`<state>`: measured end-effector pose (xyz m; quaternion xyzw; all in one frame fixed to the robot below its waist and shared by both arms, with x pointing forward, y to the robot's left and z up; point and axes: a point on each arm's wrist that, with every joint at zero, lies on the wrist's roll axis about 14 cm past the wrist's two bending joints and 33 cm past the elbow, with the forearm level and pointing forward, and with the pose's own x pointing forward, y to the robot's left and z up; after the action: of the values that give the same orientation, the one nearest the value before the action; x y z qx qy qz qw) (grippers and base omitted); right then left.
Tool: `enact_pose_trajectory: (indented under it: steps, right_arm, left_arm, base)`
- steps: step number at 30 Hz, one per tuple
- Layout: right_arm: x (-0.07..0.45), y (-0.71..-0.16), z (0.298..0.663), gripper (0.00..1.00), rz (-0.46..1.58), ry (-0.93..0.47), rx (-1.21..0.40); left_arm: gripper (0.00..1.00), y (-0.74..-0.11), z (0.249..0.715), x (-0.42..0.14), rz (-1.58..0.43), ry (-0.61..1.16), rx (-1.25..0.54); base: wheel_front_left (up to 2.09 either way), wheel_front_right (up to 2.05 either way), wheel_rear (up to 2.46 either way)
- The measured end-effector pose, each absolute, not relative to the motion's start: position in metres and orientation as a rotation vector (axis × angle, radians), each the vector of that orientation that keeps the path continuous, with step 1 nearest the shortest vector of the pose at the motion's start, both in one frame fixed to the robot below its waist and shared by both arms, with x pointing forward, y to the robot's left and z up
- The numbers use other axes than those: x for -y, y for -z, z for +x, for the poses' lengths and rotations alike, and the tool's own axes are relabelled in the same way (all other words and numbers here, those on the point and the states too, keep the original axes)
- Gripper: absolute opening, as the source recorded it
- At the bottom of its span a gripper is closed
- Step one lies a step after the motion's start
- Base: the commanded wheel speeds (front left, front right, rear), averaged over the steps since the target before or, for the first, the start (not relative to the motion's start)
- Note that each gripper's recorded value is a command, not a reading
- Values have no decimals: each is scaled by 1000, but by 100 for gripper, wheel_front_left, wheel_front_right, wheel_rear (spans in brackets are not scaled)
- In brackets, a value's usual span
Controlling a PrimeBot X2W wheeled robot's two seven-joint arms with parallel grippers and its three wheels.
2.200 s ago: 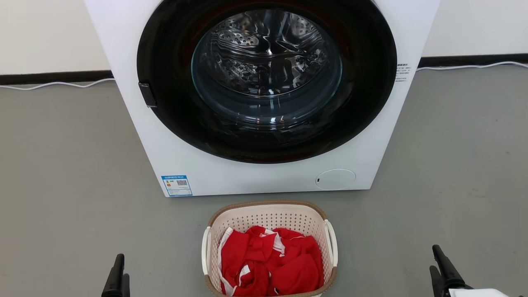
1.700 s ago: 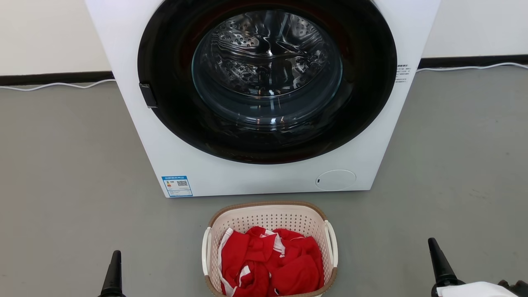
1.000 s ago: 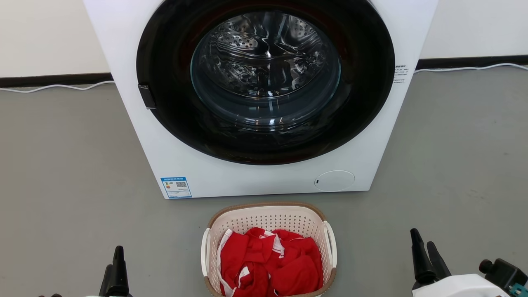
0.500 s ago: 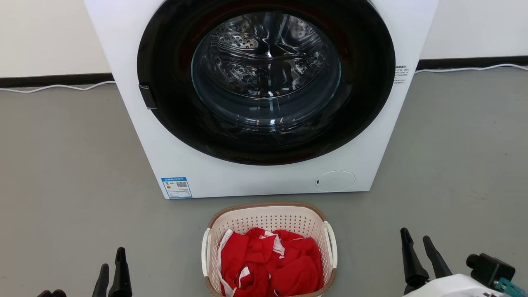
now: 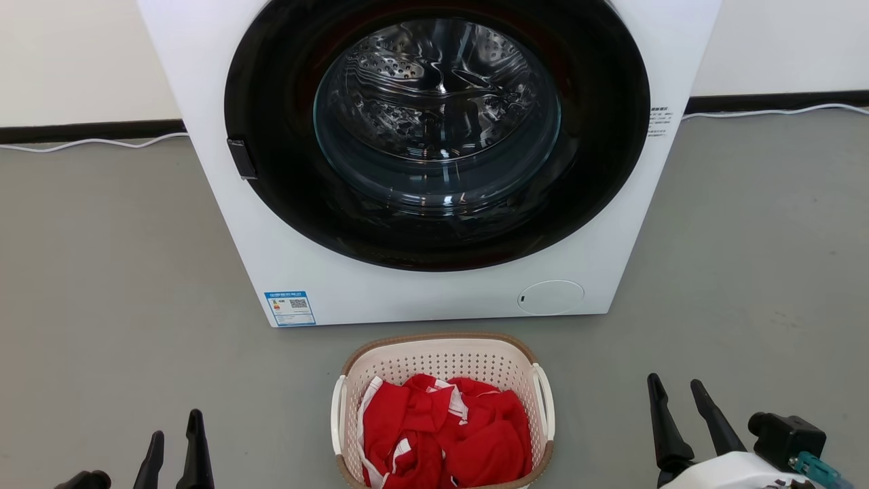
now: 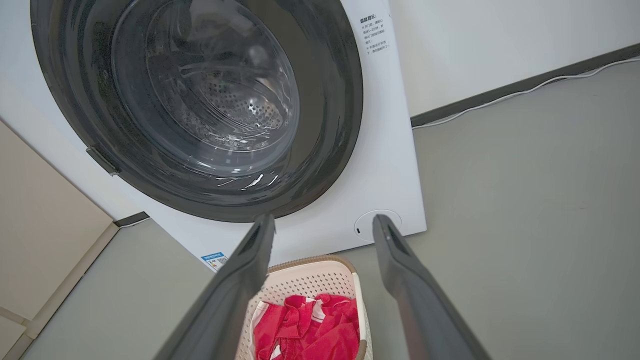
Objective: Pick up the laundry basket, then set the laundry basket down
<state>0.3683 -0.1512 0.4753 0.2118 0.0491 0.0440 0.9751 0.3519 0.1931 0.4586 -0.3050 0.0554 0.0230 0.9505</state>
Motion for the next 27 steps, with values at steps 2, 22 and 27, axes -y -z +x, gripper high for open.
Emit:
enact_pose_trajectory:
  steps: [2, 22, 27]
  right_arm:
    - [151, -476, 368, 100, 405, -91, -91]
    - [147, -471, 366, 100, 170, -131, -77]
    - [145, -468, 366, 100, 116, -147, -80]
  left_arm:
    - [100, -457, 350, -194, -588, -45, -114]
    - [100, -464, 349, -192, -342, 3, -80]
    - [100, -461, 347, -192, -283, 16, -83]
  base:
    - [0, 0, 0]
    - [0, 0, 0]
    - [0, 0, 0]
